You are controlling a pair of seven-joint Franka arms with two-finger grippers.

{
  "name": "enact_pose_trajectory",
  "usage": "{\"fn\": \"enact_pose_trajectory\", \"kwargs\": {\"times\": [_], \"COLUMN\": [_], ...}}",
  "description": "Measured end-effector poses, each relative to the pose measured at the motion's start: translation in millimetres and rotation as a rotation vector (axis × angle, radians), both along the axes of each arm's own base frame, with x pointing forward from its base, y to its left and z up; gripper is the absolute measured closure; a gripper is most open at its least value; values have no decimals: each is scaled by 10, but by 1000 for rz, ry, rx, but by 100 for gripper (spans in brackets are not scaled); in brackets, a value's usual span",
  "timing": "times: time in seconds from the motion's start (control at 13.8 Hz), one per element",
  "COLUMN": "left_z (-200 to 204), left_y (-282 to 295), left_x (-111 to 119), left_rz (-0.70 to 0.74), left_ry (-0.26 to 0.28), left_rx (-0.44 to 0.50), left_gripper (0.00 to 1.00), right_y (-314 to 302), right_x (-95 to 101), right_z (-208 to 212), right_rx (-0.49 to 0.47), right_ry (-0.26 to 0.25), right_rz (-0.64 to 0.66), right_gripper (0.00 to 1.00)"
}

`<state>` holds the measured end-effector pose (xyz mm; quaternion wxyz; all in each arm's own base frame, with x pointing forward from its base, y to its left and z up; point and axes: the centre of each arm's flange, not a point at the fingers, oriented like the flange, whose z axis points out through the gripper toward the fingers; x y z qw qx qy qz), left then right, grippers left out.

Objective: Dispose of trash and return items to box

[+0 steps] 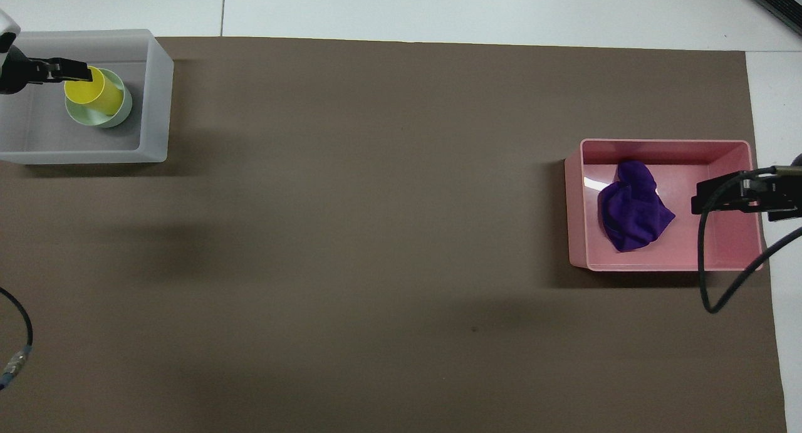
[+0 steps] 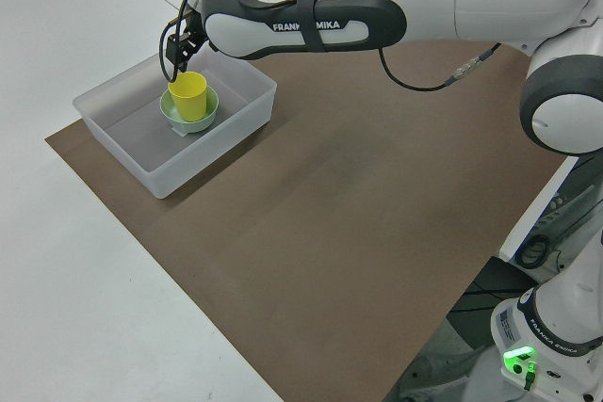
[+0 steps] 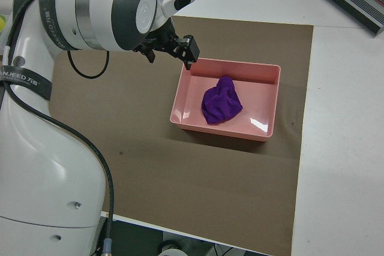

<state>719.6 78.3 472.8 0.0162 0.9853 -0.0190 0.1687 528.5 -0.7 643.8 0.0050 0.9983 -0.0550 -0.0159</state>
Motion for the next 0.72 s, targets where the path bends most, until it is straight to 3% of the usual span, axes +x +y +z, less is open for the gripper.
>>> {"fn": "enact_pose_trajectory", "kwargs": {"times": [0.36, 0.72], "left_z": [821, 1431], "left_y": [-805, -1023], "left_x": [-539, -1320], "left_rz": [-133, -179], "left_ry": [119, 216], "left_rx": [19, 45], "left_gripper": [0, 0], "right_y": [-1, -5], "right_x": [0, 0], "right_z": [-13, -19], "right_rx": [0, 0], "right_ry": [3, 4], "right_rz": [0, -1], "right_gripper": [0, 0]}}
